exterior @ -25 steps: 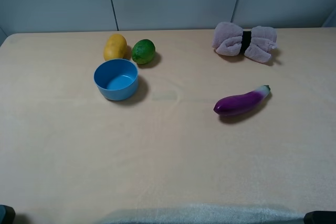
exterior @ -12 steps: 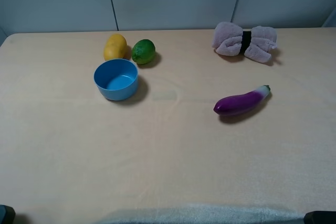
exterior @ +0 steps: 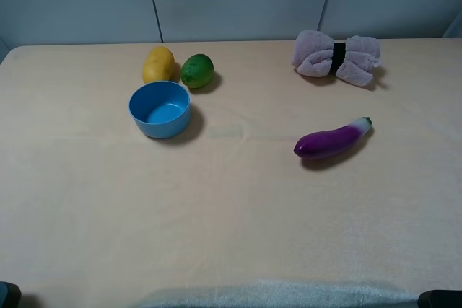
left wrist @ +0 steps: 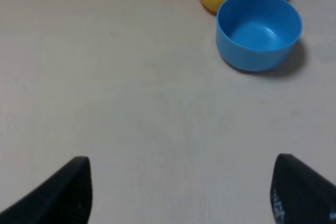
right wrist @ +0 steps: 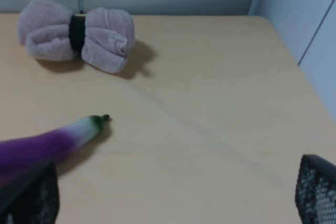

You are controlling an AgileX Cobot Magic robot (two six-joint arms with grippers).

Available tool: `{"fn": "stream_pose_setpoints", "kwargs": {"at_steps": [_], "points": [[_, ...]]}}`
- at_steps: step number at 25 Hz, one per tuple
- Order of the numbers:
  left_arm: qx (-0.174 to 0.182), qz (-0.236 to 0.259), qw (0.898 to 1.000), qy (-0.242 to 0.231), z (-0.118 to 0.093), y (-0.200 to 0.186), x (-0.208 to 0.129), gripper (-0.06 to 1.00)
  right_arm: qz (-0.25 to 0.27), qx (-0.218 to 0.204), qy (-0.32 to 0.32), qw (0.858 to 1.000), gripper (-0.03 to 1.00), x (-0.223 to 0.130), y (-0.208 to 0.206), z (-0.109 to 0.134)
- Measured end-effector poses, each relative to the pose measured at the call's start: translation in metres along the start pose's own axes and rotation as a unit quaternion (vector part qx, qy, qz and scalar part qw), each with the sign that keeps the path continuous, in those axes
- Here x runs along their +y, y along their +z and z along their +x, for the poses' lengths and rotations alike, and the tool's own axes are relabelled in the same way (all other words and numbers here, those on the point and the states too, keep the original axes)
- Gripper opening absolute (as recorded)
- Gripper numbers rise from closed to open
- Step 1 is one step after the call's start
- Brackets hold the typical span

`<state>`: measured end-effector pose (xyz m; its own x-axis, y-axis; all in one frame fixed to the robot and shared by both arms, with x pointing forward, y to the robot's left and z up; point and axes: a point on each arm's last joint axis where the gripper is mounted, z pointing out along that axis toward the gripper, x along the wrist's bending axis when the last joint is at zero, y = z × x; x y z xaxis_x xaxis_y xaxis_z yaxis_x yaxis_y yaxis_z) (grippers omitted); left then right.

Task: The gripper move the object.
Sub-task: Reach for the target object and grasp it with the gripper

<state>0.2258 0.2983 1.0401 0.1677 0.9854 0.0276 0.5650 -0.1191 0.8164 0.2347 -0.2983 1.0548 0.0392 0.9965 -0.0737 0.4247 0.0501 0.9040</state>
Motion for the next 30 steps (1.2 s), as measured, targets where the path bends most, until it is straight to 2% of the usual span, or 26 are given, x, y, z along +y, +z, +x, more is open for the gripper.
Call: {"fn": "stream_pose_setpoints", "kwargs": {"at_steps": [5,9,12,13,15,19,23,30], "points": [[0.000,0.000,1.000,0.000,0.000,0.000,0.000,0.76,-0.016,0.012,0.073,0.997,0.68,0.004,-0.001,0.002],[0.000,0.000,1.000,0.000,0.000,0.000,0.000,0.76,-0.021,0.033,0.123,0.992,0.68,0.027,0.001,0.004],[0.000,0.000,1.000,0.000,0.000,0.000,0.000,0.76,0.018,0.051,0.145,0.988,0.68,0.052,0.013,0.005],[0.000,0.000,1.000,0.000,0.000,0.000,0.000,0.76,0.053,0.060,0.157,0.984,0.68,0.069,0.027,0.006],[0.000,0.000,1.000,0.000,0.000,0.000,0.000,0.76,0.079,0.072,0.171,0.979,0.68,0.086,0.039,0.007],[0.000,0.000,1.000,0.000,0.000,0.000,0.000,0.76,0.138,0.096,0.229,0.959,0.68,0.111,0.072,0.012],[0.000,0.000,1.000,0.000,0.000,0.000,0.000,0.76,0.208,0.083,0.266,0.938,0.68,0.116,0.111,0.012],[0.000,0.000,1.000,0.000,0.000,0.000,0.000,0.76,0.324,0.033,0.282,0.903,0.68,0.097,0.170,0.010]]}}
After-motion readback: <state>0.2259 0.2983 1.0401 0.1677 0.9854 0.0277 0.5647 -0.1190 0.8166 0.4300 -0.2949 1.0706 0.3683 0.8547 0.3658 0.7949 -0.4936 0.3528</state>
